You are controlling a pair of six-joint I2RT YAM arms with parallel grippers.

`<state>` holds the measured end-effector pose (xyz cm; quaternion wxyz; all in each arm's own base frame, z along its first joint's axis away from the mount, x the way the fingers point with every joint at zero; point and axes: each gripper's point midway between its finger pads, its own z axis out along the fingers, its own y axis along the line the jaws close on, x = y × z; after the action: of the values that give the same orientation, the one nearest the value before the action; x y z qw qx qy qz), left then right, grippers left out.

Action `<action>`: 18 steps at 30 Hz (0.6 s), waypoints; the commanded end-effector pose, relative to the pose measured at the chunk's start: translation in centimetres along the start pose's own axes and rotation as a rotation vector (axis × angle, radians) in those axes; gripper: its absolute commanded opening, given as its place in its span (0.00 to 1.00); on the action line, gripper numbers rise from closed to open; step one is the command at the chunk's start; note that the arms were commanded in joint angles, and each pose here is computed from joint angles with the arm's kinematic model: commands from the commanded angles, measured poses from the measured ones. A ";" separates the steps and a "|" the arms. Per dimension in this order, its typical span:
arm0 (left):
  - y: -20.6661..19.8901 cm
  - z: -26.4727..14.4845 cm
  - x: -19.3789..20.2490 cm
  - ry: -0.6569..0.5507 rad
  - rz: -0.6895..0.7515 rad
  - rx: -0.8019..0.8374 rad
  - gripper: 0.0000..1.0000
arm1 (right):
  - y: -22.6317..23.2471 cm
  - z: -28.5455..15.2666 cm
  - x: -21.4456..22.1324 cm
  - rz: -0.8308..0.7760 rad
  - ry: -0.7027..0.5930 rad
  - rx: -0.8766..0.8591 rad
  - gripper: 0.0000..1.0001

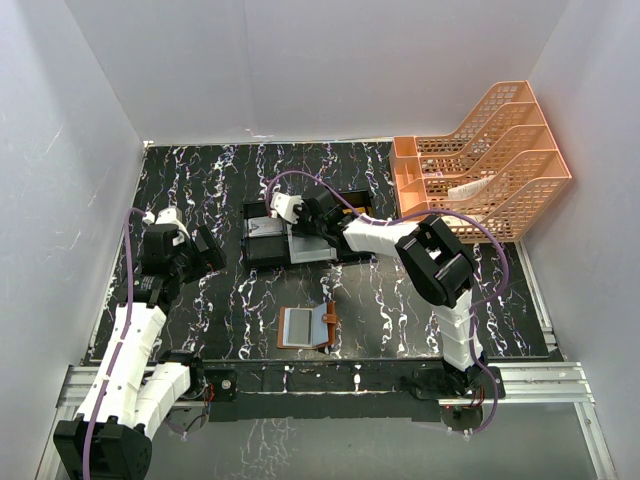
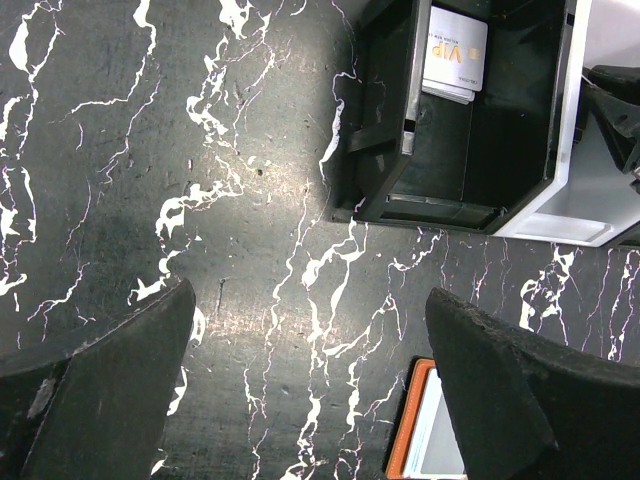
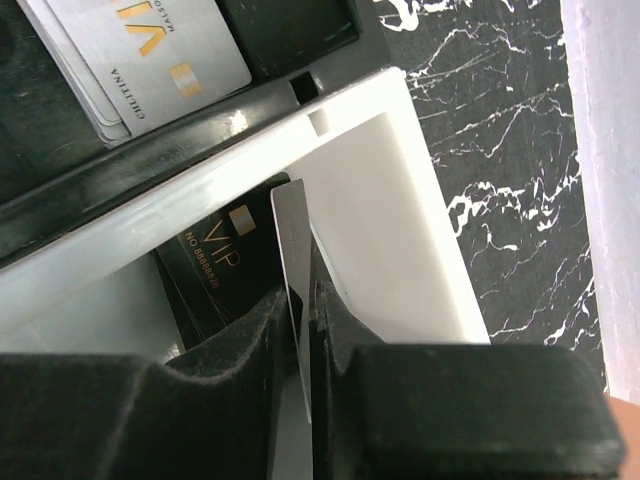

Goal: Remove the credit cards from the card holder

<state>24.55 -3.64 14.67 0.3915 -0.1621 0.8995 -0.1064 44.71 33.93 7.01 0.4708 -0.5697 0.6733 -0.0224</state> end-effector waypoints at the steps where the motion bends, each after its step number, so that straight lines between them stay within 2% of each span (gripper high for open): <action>1: -0.1 -0.2 -0.4 -0.015 0.010 0.013 0.99 | -0.9 -0.5 -1.9 -0.042 -0.065 0.003 0.14; 7: -0.3 0.0 -0.2 -0.003 0.014 0.024 0.99 | -0.3 -0.7 -1.5 -0.062 -0.046 -0.037 0.23; 16: -0.4 0.2 0.1 0.016 0.016 0.029 0.99 | -0.5 -0.9 -1.5 -0.080 -0.042 -0.043 0.25; 18: -0.5 0.3 0.2 0.020 0.016 0.034 0.99 | -0.6 -1.0 -1.6 -0.080 -0.045 -0.039 0.31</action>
<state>24.67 -4.00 14.42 0.3849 -0.1556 0.9027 -0.1136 43.53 33.84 5.76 0.4399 -0.6118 0.6573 -0.0137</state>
